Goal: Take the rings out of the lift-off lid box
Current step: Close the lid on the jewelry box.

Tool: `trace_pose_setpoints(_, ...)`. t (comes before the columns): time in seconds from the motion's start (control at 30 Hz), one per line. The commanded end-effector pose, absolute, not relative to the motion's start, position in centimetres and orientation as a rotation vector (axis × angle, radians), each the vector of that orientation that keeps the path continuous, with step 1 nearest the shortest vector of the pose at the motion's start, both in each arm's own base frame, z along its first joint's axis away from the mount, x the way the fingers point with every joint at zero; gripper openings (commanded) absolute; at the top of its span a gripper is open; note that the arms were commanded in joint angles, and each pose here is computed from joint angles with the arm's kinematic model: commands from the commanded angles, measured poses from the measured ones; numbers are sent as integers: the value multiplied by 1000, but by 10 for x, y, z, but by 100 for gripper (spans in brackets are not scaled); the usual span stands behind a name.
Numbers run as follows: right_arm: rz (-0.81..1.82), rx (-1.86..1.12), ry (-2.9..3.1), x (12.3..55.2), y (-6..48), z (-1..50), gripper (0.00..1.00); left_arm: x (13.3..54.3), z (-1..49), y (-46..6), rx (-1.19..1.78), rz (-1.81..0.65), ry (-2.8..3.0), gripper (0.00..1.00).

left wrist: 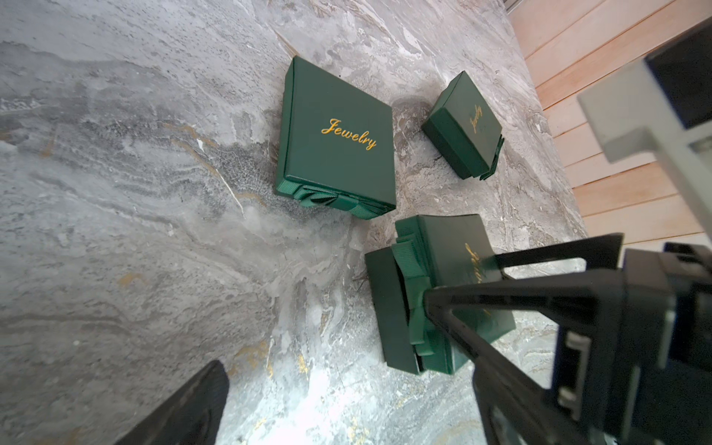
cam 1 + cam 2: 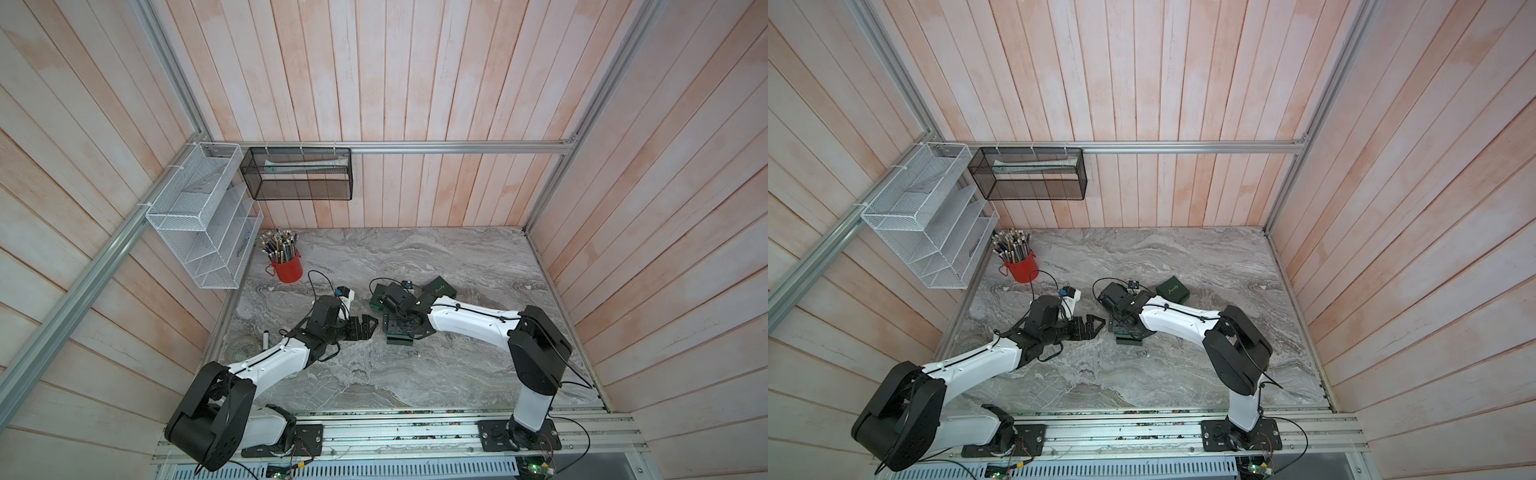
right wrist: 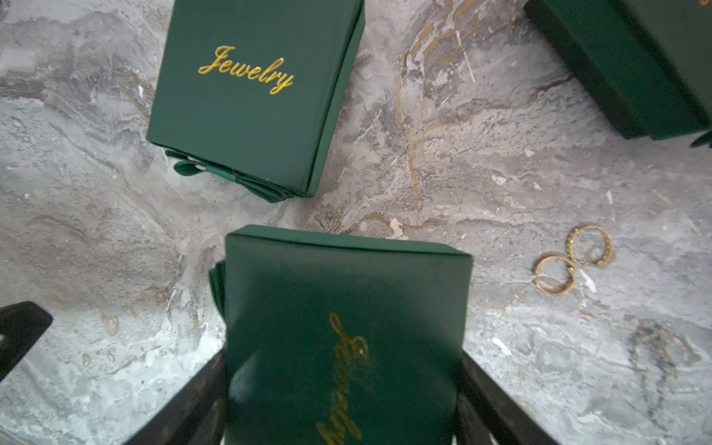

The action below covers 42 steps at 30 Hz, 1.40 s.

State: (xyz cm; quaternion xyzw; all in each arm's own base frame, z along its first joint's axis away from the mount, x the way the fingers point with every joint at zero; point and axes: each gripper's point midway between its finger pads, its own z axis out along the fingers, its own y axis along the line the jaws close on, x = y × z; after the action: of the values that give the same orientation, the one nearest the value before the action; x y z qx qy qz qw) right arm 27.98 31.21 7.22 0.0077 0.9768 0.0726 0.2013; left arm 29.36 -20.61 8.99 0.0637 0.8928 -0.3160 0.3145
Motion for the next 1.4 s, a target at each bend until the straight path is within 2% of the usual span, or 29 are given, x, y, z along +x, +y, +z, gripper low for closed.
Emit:
trace_pose_setpoints(0.0, 153, -5, 2741, 278, 310, 70, 79, 294, 89, -203, 180, -811, 2336, 100)
trace_pose_setpoints(1.37, 113, -80, 2774, 264, 306, 56, 78, 294, 81, -208, 196, -834, 2358, 100)
